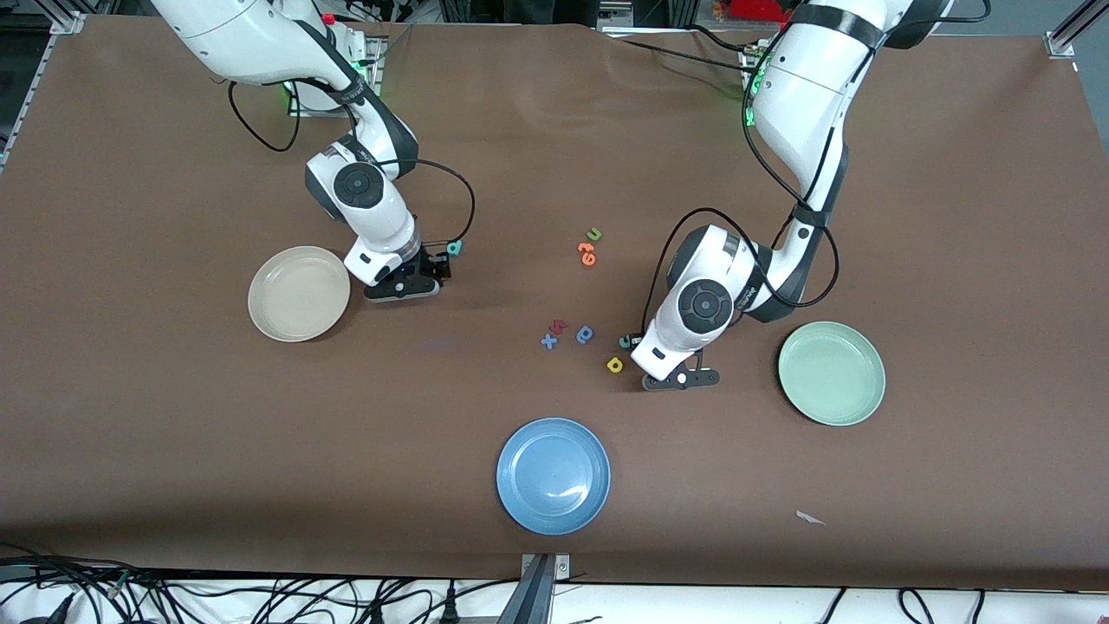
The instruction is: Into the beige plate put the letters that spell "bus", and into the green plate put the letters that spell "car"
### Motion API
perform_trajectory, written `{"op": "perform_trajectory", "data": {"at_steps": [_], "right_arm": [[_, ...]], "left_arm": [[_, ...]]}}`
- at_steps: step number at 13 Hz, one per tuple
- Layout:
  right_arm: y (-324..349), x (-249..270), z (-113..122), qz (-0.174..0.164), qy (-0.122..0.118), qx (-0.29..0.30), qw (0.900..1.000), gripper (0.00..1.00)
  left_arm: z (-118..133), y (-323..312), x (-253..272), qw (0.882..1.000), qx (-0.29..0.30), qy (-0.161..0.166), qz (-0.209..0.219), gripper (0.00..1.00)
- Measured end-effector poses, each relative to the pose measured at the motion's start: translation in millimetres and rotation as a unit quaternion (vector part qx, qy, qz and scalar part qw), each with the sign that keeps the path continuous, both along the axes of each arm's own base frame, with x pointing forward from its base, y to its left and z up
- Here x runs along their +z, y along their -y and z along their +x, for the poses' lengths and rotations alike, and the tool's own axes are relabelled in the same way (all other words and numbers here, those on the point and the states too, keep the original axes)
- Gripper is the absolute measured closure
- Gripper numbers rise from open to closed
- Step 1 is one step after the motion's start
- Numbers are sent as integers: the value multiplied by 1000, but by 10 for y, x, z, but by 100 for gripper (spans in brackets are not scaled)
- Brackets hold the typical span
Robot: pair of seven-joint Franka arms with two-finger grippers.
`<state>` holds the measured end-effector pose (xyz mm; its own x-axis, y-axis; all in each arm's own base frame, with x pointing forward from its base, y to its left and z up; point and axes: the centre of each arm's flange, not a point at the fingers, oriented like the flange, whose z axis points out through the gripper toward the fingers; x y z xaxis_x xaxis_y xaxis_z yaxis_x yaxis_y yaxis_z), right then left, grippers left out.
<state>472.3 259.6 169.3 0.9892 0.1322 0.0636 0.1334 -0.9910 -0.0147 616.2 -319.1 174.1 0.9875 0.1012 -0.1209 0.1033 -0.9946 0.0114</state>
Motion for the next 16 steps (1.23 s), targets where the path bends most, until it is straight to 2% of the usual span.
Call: {"op": "perform_trajectory", "data": {"at_steps": [3,6,10,11,14,16], "right_arm": [[-3,1,-2,-1,1,2,1000,35],[-16,9,-6,-2,4,9,1000,39],[-22,24,-3,-2,7,11,1000,51],[-24,24,-5,-2,7,13,1000,51],[-26,71,4,-3,13,17,1000,71],[-23,61,0,-4,13,19,1000,74]], "left_arm": [[20,-29,7,1000,2,1,1,81],[204,-327,139,1000,1,9,-1,81],[488,-1237,494,996,-88,-29,-6,81],[540,-1543,556,992,-122,-38,1,81],[643,-2358,630,972,-227,-57,32,81],[652,-2639,597,952,-295,-70,45,77]]}}
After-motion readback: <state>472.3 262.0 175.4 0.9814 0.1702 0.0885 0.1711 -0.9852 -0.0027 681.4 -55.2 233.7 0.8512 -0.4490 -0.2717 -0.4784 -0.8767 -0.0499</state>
